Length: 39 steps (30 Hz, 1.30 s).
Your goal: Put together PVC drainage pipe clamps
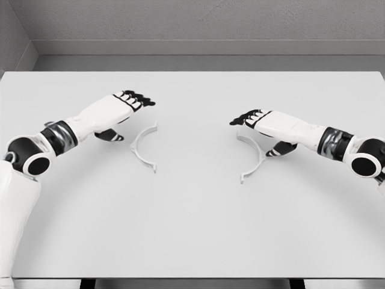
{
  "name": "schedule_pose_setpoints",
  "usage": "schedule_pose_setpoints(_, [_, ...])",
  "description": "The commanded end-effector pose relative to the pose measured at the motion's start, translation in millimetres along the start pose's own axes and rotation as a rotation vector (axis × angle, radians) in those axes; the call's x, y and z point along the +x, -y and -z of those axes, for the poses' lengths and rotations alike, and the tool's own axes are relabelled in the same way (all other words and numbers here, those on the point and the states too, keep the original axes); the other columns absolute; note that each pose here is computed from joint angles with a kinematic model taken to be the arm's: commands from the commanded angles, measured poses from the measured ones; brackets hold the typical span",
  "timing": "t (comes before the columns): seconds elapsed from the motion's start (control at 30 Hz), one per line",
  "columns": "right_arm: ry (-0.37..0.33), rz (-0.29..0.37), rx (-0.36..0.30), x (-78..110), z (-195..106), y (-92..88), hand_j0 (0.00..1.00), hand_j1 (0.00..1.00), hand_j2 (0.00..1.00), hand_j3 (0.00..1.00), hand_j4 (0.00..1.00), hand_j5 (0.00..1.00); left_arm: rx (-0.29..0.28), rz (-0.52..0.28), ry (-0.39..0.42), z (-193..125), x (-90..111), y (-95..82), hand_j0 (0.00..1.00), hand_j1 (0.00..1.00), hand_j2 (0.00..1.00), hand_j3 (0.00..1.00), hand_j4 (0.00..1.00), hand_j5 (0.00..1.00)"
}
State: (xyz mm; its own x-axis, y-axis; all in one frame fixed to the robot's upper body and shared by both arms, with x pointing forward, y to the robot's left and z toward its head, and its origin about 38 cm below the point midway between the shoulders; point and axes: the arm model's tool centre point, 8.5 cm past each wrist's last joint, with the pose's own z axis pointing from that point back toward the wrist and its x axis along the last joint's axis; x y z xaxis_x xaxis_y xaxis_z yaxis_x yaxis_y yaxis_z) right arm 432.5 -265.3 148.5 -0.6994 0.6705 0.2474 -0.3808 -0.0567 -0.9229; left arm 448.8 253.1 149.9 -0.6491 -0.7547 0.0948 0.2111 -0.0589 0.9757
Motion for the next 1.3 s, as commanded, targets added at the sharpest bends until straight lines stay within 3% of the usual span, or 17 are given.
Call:
schedule_pose_setpoints(0.0, [0.0, 0.002, -0.004, 0.0, 0, 1.3, 1.0, 1.0, 1.0, 1.0, 1.0, 1.0, -0.011, -0.022, -0.005, 1, -2, 6.3, 1.0, 1.0, 1.0, 1.0, 1.0, 1.0])
schedule_pose_setpoints(0.5, [0.0, 0.006, -0.003, 0.1, 0, -0.3, 1.0, 1.0, 1.0, 1.0, 1.0, 1.0, -0.006, -0.021, 0.037, 19, 19, 9.1, 1.0, 1.0, 1.0, 1.0, 1.0, 1.0])
schedule_pose_setpoints(0.97, [0.008, 0.01, 0.004, 6.9, 7, -3.9, 1.0, 1.0, 1.0, 1.0, 1.0, 1.0, 0.018, -0.016, 0.084, 44, 51, 7.0, 1.0, 1.0, 1.0, 1.0, 1.0, 1.0])
schedule_pose_setpoints(1.13, [0.033, 0.002, -0.002, 17.9, 10, -1.0, 1.0, 1.0, 1.0, 1.0, 1.0, 1.0, 0.019, -0.019, 0.087, 46, 53, 6.8, 1.0, 1.0, 1.0, 1.0, 1.0, 1.0])
schedule_pose_setpoints(1.27, [0.035, 0.003, 0.003, 20.3, 11, -2.8, 1.0, 1.0, 1.0, 1.0, 1.0, 1.0, 0.028, -0.008, 0.068, 47, 41, -4.7, 1.0, 1.0, 1.0, 1.0, 1.0, 1.0])
